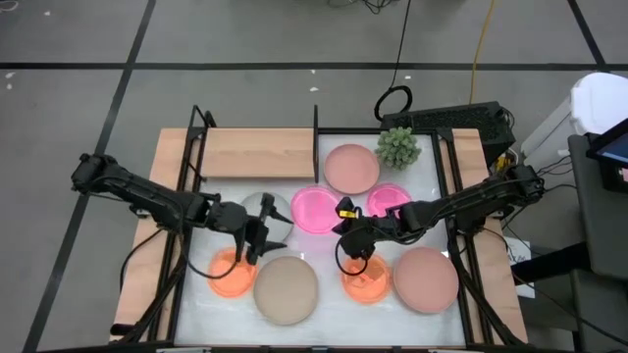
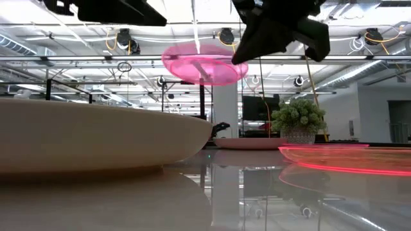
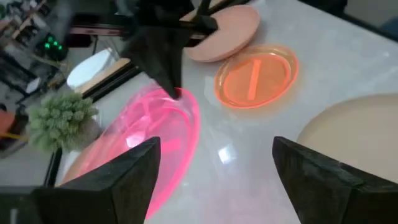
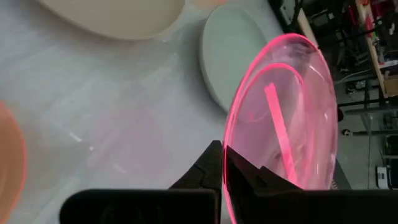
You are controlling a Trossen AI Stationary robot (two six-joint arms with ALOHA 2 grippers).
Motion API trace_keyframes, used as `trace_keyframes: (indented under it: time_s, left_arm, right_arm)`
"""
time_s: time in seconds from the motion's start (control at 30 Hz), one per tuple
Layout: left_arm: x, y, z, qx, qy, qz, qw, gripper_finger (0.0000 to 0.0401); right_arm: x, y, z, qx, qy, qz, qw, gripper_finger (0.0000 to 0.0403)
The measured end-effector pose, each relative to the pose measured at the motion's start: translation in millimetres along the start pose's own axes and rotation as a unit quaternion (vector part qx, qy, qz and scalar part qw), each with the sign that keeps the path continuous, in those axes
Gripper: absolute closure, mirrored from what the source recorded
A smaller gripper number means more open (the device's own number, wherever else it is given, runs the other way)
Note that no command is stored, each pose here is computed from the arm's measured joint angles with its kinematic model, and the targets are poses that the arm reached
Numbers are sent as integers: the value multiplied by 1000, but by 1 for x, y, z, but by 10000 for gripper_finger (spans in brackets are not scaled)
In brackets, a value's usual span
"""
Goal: Place and stack plates onto a shelf
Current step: Put the left pink plate on the shelf
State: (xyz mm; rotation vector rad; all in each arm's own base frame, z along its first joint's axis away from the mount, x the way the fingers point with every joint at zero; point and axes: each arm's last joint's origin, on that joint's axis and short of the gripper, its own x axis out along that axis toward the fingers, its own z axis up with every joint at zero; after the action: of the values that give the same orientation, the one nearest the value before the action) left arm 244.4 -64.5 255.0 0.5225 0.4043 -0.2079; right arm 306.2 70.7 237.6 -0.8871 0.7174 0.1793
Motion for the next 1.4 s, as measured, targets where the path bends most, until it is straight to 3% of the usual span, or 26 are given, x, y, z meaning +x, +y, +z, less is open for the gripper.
trace_keyframes:
  time_s: [0.47,0.67,0.8,1.4]
  left_arm:
    - [31,-8,-14,140,56,17,988,210]
    - [39,-6,-23,179,94,31,979,243]
    - [40,-4,-24,186,97,35,977,261]
    - [43,5,-30,166,54,-36,984,357]
  right_arm:
    - [-1,2,1,24,-15,41,999,403]
    - [-1,3,1,26,-25,55,998,403]
    - [-1,3,2,26,-29,59,997,403]
    - [-1,3,1,22,-29,62,997,403]
